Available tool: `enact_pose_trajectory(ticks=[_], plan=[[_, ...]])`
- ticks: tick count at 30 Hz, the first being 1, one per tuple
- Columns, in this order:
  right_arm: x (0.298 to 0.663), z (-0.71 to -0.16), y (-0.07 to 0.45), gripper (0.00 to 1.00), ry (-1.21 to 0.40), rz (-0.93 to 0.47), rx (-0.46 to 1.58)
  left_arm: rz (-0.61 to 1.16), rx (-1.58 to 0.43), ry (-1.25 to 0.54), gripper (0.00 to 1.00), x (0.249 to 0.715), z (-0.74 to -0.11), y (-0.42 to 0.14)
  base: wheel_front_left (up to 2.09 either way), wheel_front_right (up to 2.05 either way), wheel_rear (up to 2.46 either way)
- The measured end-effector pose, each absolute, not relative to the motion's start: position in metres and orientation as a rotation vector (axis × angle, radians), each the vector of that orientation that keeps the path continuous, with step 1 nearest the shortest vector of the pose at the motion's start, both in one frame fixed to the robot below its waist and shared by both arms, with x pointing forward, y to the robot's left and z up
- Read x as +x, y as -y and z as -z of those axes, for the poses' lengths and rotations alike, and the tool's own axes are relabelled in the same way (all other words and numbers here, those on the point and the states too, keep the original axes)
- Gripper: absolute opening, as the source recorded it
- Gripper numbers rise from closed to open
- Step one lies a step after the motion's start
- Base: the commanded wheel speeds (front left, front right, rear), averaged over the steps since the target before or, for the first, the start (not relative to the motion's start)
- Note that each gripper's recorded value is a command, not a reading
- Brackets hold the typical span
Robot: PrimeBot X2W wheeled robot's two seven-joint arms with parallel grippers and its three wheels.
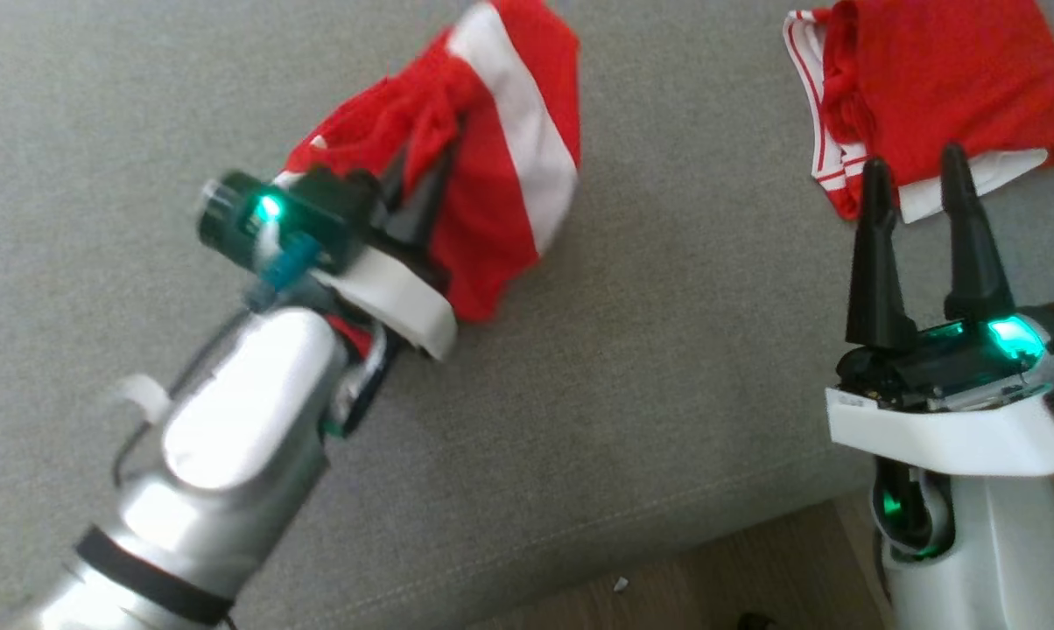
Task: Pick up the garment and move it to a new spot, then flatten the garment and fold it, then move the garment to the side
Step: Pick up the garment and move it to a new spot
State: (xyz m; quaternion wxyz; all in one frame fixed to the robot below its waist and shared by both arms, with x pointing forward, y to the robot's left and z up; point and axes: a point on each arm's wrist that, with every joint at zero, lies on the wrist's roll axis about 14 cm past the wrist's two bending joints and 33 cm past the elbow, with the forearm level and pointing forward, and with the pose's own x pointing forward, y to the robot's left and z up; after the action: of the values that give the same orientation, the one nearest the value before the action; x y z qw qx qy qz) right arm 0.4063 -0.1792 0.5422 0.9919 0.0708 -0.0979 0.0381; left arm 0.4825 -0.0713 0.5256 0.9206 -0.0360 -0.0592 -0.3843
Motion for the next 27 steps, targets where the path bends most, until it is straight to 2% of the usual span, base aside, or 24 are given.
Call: enact_pose_trajectory(ticks=[3, 4, 5, 6, 11, 16, 22, 27], plan=[[0.408, -0.536, 0.183, 1.00, 0.180, -0.065, 0.144, 0.826, -0.079, 0.041, 0.00, 0.467, -0.495, 0.082, 0.00, 0.00, 0.00], [0.409, -0.536, 0.182, 1.00, 0.179, -0.066, 0.144, 0.840, -0.078, 0.011, 0.15, 0.459, -0.485, 0.084, 0.00, 0.00, 0.00], [0.409, -0.537, 0.182, 1.00, 0.183, -0.067, 0.145, 0.856, -0.080, -0.023, 0.70, 0.448, -0.475, 0.086, 0.00, 0.00, 0.00], [0.409, -0.538, 0.181, 1.00, 0.186, -0.068, 0.147, 0.871, -0.087, -0.056, 1.00, 0.438, -0.466, 0.088, 0.00, 0.00, 0.00], [0.410, -0.544, 0.173, 1.00, 0.203, -0.096, 0.146, 0.913, -0.171, -0.156, 1.00, 0.393, -0.452, 0.095, 0.00, 0.00, 0.00], [0.402, -0.548, 0.156, 1.00, 0.208, -0.143, 0.159, 0.851, -0.257, -0.122, 1.00, 0.375, -0.479, 0.081, 0.00, 0.00, 0.00], [0.379, -0.524, 0.136, 1.00, 0.128, -0.189, 0.163, 0.554, -0.272, -0.013, 1.00, 0.375, -0.511, 0.010, 0.00, 0.00, 0.00], [0.360, -0.513, 0.121, 1.00, 0.093, -0.232, 0.139, 0.281, -0.211, 0.043, 1.00, 0.352, -0.519, -0.064, 0.00, 0.00, 0.00]])
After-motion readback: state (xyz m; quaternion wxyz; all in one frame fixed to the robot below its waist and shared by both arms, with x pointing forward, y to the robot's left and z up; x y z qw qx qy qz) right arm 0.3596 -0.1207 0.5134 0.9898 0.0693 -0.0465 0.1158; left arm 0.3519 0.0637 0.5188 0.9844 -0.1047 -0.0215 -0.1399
